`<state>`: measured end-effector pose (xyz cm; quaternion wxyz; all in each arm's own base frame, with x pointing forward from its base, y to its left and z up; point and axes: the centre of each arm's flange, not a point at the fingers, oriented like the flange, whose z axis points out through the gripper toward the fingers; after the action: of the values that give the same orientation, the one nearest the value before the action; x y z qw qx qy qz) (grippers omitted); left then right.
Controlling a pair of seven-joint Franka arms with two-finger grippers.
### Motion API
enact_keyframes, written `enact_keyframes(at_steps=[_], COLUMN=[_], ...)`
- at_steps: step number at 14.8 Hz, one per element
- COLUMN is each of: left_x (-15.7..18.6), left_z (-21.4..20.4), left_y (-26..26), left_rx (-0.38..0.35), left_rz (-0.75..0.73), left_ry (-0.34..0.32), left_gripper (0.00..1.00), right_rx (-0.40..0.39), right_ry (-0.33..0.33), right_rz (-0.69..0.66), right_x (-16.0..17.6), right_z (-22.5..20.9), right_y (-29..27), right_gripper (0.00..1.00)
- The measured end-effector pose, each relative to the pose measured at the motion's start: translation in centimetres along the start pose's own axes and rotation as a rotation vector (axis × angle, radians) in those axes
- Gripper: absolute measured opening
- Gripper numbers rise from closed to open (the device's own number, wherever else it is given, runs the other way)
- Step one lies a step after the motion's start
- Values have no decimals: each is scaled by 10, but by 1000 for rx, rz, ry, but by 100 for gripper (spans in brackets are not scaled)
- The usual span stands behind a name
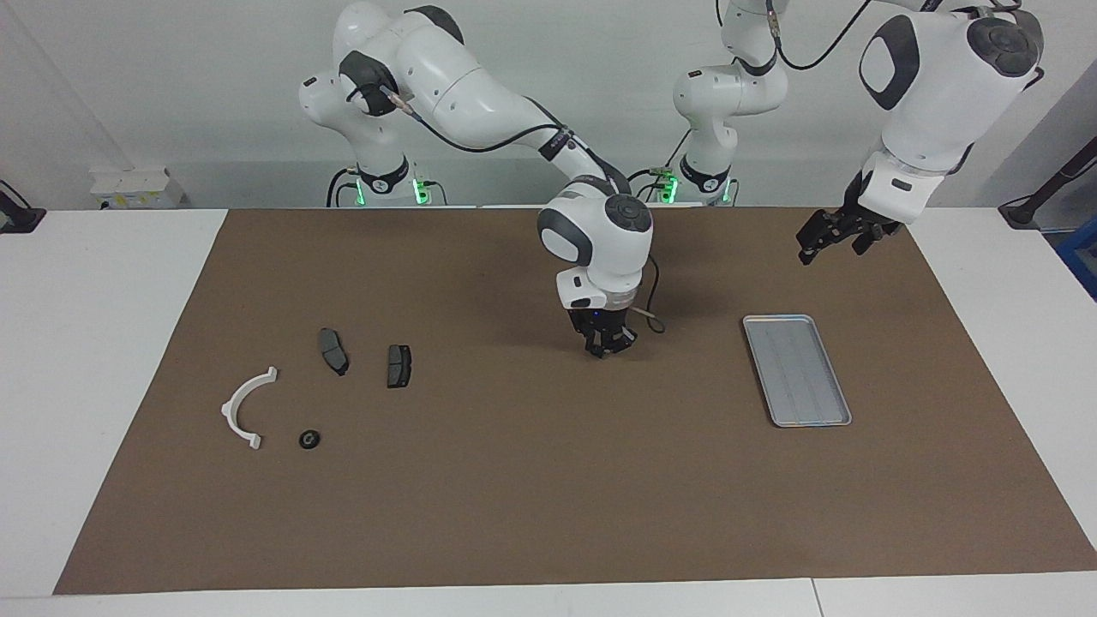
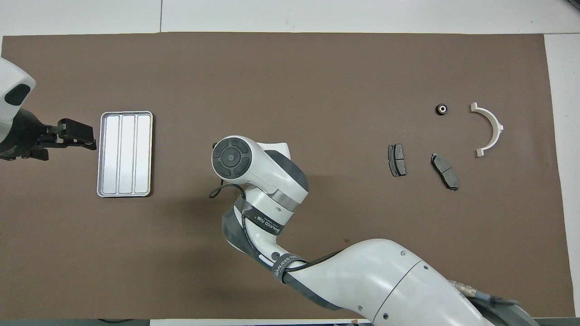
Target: Pick bearing gear from pile to tray
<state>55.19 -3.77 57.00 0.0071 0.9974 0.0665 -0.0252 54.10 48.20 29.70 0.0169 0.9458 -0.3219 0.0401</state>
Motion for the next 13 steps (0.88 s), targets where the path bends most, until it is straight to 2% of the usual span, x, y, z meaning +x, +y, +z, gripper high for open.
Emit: enact_keyframes(at_steps=[3, 5, 9, 13], left_x=[-4, -10, -26, -24], left_z=[12, 16, 29, 39], left_y=[3, 16, 53, 61], left_rx=[5, 8, 5, -12], left_rz=[6, 31, 43, -120], left_ry=[-18, -17, 27, 66], left_gripper=[100, 100, 100, 100], right_rx=[-49, -81, -98, -86], right_ry=[8, 13, 4, -31], right_rz=[0, -16, -95, -294], right_x=[5, 20, 98, 196], right_z=[2, -7, -60, -123], right_y=[5, 8, 23, 75], right_gripper=[81, 100, 100, 100])
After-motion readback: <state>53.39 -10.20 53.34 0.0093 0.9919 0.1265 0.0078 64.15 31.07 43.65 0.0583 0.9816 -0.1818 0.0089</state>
